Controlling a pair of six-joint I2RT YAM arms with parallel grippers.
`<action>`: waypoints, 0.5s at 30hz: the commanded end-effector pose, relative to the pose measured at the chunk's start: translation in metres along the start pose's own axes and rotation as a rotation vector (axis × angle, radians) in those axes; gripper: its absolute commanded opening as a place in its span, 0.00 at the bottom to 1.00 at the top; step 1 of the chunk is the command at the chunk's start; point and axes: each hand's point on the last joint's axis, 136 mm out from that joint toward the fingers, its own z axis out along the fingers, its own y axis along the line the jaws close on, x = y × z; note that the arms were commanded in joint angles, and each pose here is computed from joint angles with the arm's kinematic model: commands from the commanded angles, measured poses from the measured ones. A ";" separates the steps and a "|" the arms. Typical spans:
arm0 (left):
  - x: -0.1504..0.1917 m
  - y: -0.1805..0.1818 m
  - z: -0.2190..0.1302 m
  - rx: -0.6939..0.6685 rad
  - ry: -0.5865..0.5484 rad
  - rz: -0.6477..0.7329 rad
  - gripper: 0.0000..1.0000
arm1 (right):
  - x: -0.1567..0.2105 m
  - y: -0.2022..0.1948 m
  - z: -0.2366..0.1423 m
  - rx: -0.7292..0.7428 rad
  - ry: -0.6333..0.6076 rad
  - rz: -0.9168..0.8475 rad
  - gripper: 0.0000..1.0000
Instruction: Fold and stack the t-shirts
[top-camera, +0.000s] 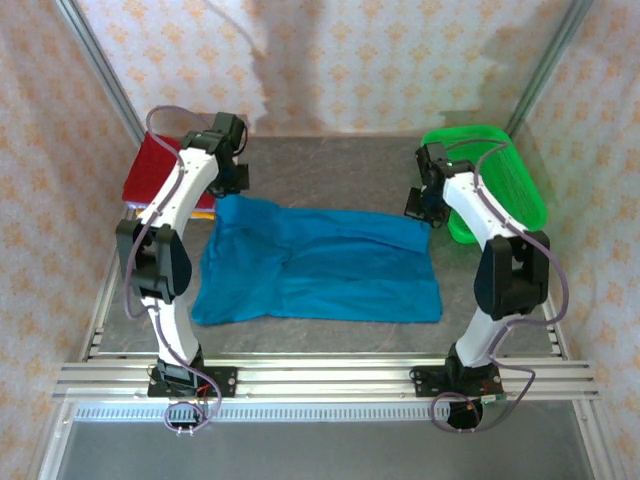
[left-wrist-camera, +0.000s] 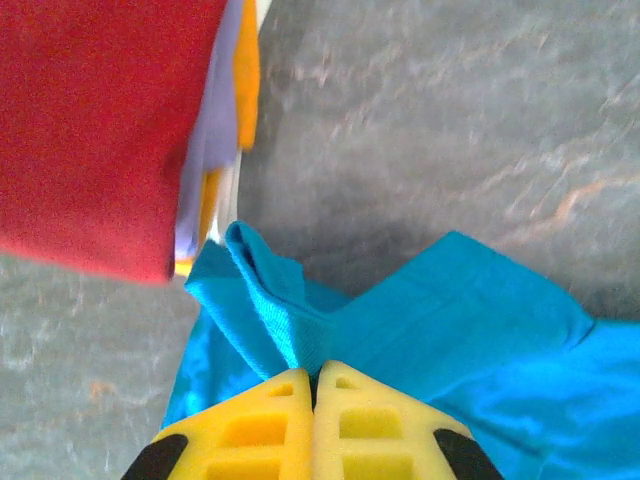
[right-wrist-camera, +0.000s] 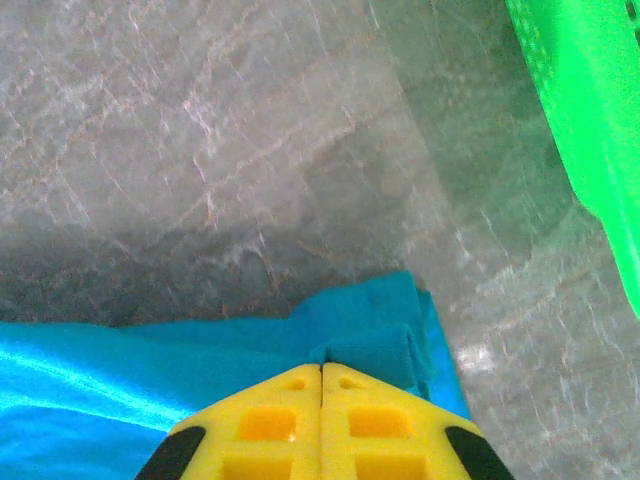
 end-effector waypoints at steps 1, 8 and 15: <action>0.014 0.002 -0.026 0.033 -0.041 -0.033 0.00 | 0.011 -0.007 -0.017 -0.012 -0.016 0.028 0.01; 0.073 0.019 -0.033 0.016 0.034 -0.040 0.00 | 0.036 -0.019 -0.022 -0.001 0.014 0.032 0.01; 0.140 0.017 -0.010 0.050 0.178 -0.061 0.00 | 0.079 -0.043 -0.004 0.064 0.087 0.093 0.01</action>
